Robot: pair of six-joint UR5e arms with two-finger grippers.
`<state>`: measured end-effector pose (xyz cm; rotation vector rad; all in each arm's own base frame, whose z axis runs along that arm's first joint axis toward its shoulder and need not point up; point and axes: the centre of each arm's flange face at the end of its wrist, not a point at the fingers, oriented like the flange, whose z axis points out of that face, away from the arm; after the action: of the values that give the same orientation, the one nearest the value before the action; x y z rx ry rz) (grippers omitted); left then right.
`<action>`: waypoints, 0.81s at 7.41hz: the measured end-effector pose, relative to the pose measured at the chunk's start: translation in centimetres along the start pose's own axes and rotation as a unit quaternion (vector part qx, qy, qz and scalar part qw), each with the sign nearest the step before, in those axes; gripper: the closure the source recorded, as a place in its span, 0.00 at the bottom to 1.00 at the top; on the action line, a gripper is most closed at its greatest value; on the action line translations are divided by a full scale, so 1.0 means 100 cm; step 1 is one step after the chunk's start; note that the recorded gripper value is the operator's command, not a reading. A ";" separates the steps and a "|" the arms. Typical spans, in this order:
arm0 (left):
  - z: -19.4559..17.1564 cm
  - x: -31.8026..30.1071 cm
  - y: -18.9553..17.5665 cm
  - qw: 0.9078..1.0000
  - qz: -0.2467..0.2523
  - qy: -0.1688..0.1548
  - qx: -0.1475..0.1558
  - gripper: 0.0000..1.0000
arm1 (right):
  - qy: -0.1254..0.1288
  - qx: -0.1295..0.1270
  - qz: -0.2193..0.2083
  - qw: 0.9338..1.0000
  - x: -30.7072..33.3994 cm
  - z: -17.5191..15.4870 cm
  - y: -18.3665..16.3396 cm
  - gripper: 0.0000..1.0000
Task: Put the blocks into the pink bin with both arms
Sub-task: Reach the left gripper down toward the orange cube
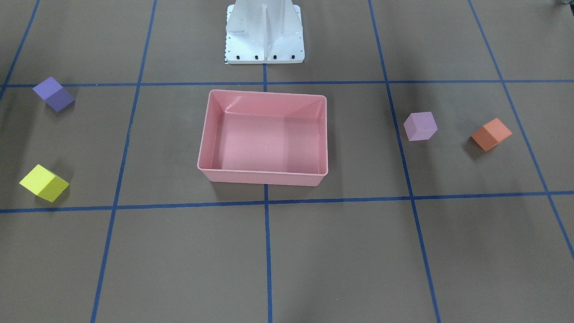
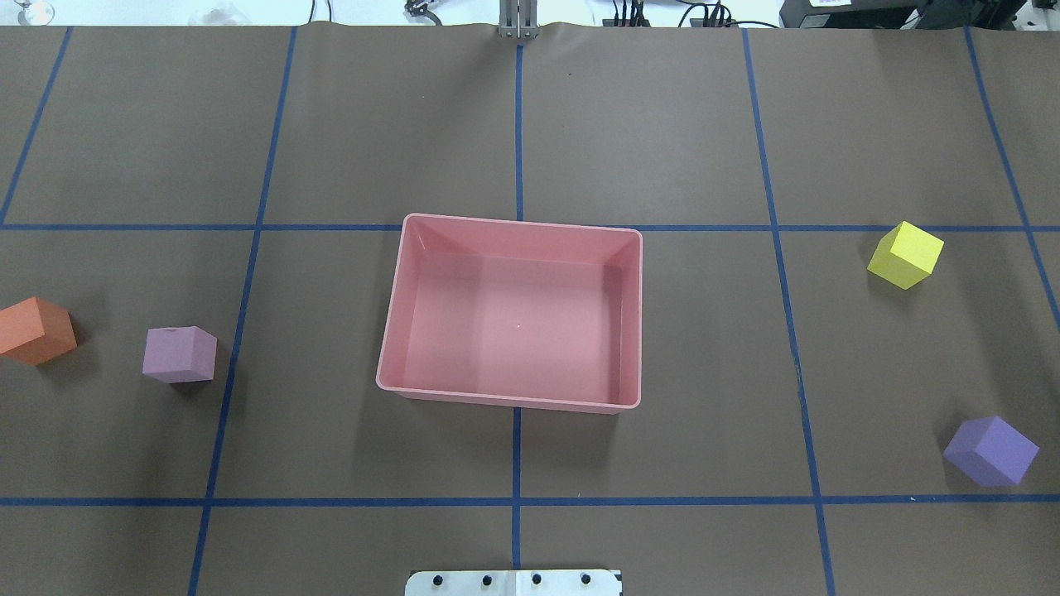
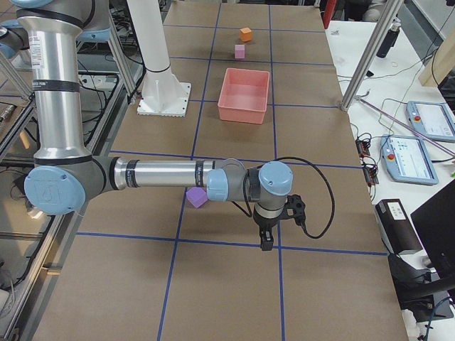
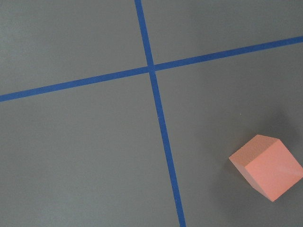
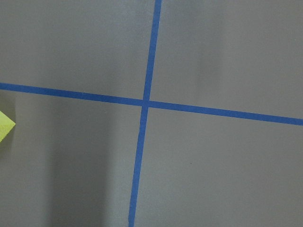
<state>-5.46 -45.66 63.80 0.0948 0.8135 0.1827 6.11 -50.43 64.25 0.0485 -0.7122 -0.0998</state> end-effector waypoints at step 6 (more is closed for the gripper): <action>-0.020 0.020 -0.020 0.999 0.028 -0.004 0.022 0.00 | -0.001 0.000 0.001 1.000 0.000 0.000 0.000 0.00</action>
<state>-5.31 -47.14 60.68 0.1606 0.8084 0.2173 6.10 -50.42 64.29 0.0468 -0.7136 -0.0980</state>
